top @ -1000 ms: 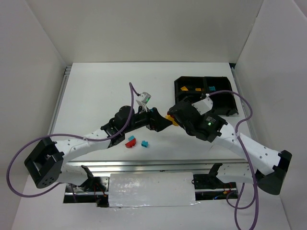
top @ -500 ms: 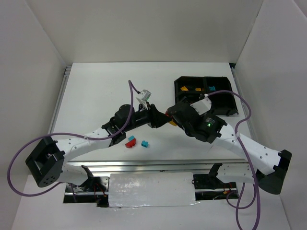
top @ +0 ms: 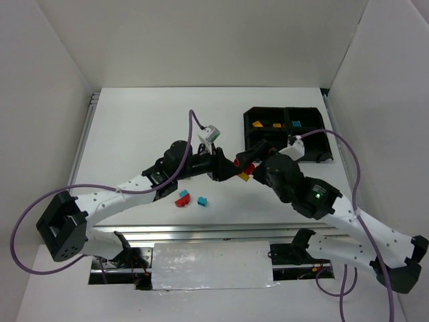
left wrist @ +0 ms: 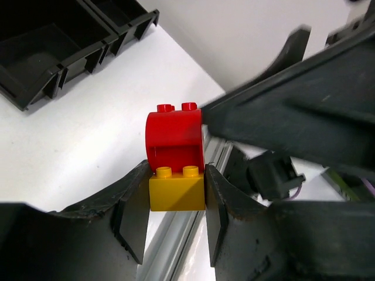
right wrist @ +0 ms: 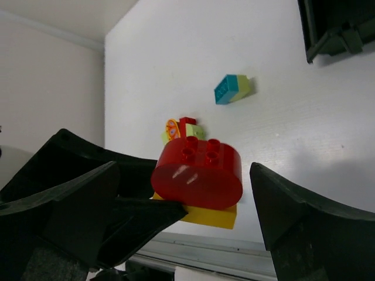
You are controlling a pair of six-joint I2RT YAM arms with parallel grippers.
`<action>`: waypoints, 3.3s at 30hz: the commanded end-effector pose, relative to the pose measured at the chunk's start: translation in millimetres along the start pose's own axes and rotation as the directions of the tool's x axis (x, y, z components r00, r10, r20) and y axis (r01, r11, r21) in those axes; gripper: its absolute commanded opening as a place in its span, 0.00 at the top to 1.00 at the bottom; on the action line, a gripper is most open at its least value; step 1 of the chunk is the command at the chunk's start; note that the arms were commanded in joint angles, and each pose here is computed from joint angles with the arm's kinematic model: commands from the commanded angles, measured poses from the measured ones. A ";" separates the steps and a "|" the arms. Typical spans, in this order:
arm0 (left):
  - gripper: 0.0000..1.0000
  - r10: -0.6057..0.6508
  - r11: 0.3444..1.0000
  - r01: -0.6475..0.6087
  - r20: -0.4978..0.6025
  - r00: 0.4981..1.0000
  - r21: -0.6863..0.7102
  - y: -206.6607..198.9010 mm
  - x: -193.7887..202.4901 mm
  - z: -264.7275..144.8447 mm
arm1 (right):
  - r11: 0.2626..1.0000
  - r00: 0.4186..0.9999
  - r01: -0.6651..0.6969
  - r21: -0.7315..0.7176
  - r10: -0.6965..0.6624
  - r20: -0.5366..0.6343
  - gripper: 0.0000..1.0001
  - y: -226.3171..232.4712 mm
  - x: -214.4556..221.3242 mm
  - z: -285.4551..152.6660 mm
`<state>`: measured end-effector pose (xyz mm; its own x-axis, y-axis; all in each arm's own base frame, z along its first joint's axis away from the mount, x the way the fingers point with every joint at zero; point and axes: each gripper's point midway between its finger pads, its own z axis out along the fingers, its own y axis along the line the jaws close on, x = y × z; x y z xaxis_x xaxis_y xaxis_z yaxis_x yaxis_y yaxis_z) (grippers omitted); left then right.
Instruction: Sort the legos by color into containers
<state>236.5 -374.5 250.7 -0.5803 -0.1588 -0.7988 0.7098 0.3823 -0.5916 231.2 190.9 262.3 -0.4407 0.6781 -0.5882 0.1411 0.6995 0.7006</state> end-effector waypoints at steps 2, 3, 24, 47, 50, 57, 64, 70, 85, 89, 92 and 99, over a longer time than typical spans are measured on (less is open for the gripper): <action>1.00 0.180 0.978 -0.177 -0.017 0.984 0.109 -39.0 -26.1 -25.1 | 0.957 0.988 0.155 -0.245 -0.146 0.056 0.00 24.0 -31.0 -29.0; 1.00 0.199 0.972 -0.195 -0.013 0.980 0.133 -45.2 -27.2 -29.5 | 0.940 0.981 0.192 -0.282 -0.183 0.057 0.00 25.4 -32.6 -33.4; 1.00 0.339 0.860 -0.203 -0.226 0.913 0.469 -122.3 16.3 -143.3 | 0.286 0.717 0.265 -0.921 -0.697 -0.010 0.00 76.1 47.2 -135.9; 1.00 0.338 0.874 -0.224 -0.208 0.918 0.432 -118.5 10.1 -138.9 | 0.219 0.648 0.099 -0.971 -0.754 -0.104 0.25 80.2 104.6 -140.0; 1.00 0.336 0.873 -0.222 -0.206 0.919 0.433 -119.8 8.9 -139.2 | 0.207 0.645 0.108 -0.972 -0.759 -0.090 0.65 79.2 108.3 -136.9; 1.00 0.358 0.866 -0.233 -0.221 0.907 0.443 -121.0 12.5 -146.7 | 0.205 0.650 0.273 -0.940 -0.760 0.022 1.00 61.0 99.4 -121.2; 1.00 0.407 0.844 -0.267 -0.232 0.884 0.465 -121.6 21.7 -161.9 | 0.295 0.728 0.408 -0.864 -0.677 0.113 1.00 52.7 62.3 -108.7; 1.00 0.386 0.897 -0.316 -0.204 0.899 0.308 -101.8 9.5 -158.5 | 0.681 0.822 0.504 -0.531 -0.567 0.053 1.00 30.6 12.2 -30.2; 1.00 0.296 0.941 -0.308 -0.096 0.950 -0.143 -36.7 -17.4 -164.0 | 0.782 0.981 0.082 0.618 -0.172 0.087 1.00 -188.9 -174.6 98.7; 1.00 0.281 0.948 -0.291 -0.091 0.955 -0.128 -39.2 -16.2 -161.8 | 0.753 0.988 -0.006 0.658 -0.095 0.118 1.00 -228.5 -196.3 115.7; 1.00 0.272 0.954 -0.283 -0.114 0.956 -0.098 -41.2 -10.4 -156.6 | 0.715 0.990 -0.023 0.698 -0.083 0.117 1.00 -244.4 -201.8 125.2; 1.00 0.271 0.959 -0.279 -0.140 0.952 -0.041 -47.3 -3.7 -152.7 | 0.711 0.991 -0.038 0.702 -0.064 0.118 0.99 -257.6 -202.7 146.3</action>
<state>148.6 -247.2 282.5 -0.4398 0.1206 -0.8900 0.8021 0.4985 -0.3288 389.7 -86.5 119.9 -0.4181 0.6504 -0.6341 0.7429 0.6466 0.1734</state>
